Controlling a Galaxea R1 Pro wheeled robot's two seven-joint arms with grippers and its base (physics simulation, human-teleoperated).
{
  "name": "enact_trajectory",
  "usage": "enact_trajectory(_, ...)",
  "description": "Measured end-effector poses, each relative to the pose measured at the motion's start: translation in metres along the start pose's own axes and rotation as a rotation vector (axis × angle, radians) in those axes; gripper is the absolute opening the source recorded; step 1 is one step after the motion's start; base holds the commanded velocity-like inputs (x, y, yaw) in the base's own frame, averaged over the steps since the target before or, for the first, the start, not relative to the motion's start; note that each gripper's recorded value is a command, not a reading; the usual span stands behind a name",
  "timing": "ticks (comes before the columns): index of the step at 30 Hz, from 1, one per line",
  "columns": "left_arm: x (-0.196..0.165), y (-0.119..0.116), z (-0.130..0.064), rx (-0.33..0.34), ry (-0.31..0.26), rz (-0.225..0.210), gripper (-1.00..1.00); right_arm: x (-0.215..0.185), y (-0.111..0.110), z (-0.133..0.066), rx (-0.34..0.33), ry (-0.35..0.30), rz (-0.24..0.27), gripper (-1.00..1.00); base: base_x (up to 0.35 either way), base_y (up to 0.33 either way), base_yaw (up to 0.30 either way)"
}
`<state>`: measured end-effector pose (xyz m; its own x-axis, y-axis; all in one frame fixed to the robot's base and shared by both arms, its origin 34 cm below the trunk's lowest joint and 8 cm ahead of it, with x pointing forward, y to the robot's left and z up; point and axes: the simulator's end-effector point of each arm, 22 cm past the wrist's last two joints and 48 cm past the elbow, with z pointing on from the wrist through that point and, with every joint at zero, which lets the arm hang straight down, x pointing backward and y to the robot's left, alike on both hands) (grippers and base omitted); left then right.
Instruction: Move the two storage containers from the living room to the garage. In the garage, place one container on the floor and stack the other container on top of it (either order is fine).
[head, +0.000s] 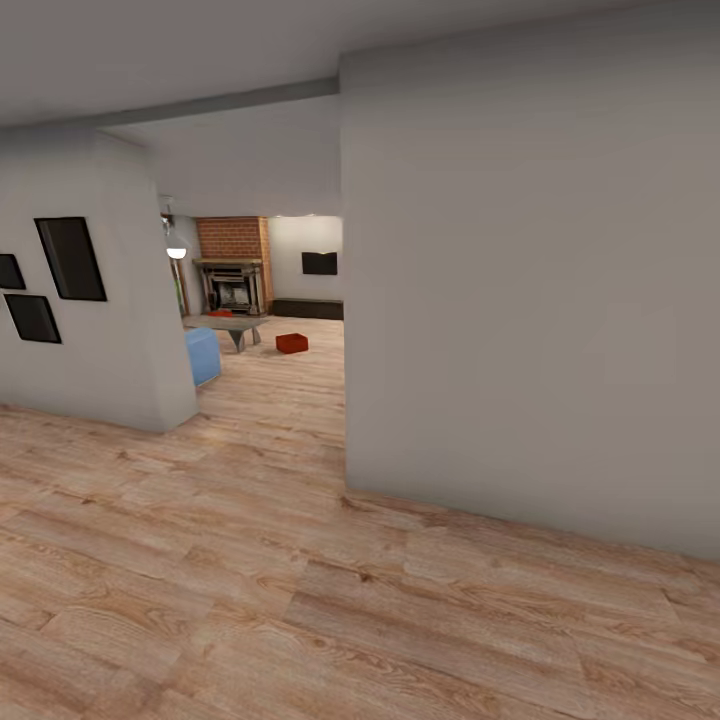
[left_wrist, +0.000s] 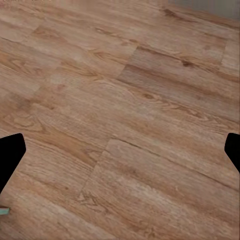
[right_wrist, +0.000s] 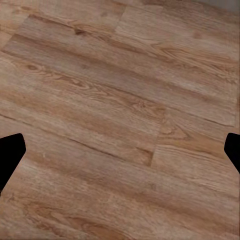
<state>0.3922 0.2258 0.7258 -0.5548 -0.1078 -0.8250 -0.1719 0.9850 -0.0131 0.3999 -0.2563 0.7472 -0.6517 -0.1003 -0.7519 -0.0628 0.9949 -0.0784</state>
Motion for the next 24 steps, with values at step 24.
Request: enact_trajectory(24,0.0051,0.0004,-0.0008,-0.002,0.015,0.001,1.00,0.0040,0.0011,0.0000,-0.004,0.010,-0.001,1.00,0.328,0.002,0.187)
